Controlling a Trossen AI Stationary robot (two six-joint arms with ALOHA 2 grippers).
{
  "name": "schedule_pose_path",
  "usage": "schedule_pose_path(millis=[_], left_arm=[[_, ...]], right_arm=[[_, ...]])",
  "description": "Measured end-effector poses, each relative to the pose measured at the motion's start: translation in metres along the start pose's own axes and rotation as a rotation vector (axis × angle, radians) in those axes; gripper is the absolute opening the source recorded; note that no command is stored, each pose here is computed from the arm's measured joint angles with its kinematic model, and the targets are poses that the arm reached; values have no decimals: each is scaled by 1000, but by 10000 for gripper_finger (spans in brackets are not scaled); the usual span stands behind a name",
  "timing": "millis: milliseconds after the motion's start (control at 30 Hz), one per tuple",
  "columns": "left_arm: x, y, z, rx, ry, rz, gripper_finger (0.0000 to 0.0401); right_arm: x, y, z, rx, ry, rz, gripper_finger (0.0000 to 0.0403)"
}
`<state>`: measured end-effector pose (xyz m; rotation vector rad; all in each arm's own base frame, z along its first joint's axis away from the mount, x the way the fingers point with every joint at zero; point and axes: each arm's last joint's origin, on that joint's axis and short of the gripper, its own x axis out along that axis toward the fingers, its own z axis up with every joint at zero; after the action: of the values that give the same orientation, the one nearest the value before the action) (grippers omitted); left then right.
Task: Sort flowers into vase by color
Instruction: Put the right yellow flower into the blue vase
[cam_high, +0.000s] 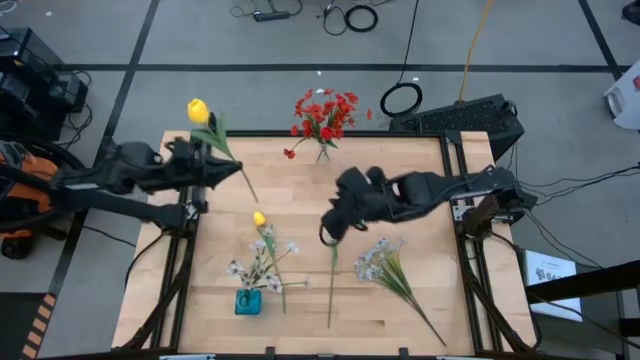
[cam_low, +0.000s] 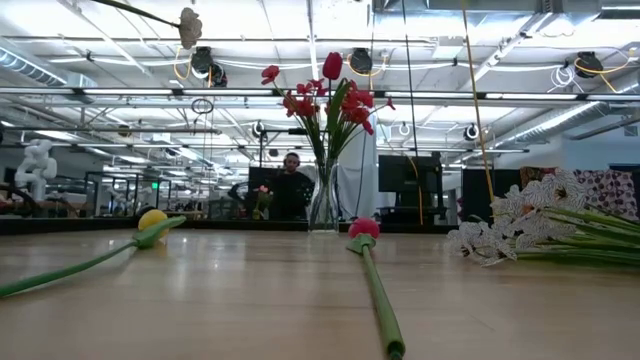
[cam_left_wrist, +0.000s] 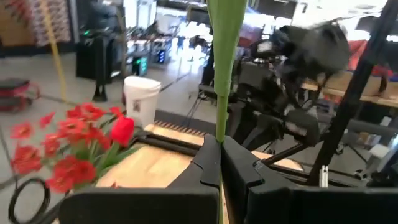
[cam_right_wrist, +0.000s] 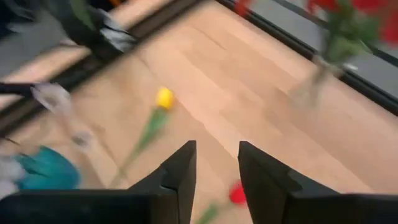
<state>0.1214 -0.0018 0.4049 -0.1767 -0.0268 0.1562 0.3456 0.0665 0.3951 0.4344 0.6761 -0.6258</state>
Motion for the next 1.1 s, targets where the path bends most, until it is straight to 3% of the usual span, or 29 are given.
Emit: schedule_pose_path(millis=[167,433,567,733,1100], left_arm=[[-7,-14,5,-91,42,17,0],[-4,-54,-4,-117,45,24,0],[-9,-73,3,-120,38,21,0],[-16,-101,12,-107,46,-13,0],[-38,-157,2,-92,56,-73,0]], right_arm=[[-21,4,-38,-2,48,-134,96],[-51,12,-96,-7,106,-203,89],[-54,16,-118,-11,116,-214,89],[-53,16,-138,7,127,-228,89],[-59,21,-153,8,128,-189,89]])
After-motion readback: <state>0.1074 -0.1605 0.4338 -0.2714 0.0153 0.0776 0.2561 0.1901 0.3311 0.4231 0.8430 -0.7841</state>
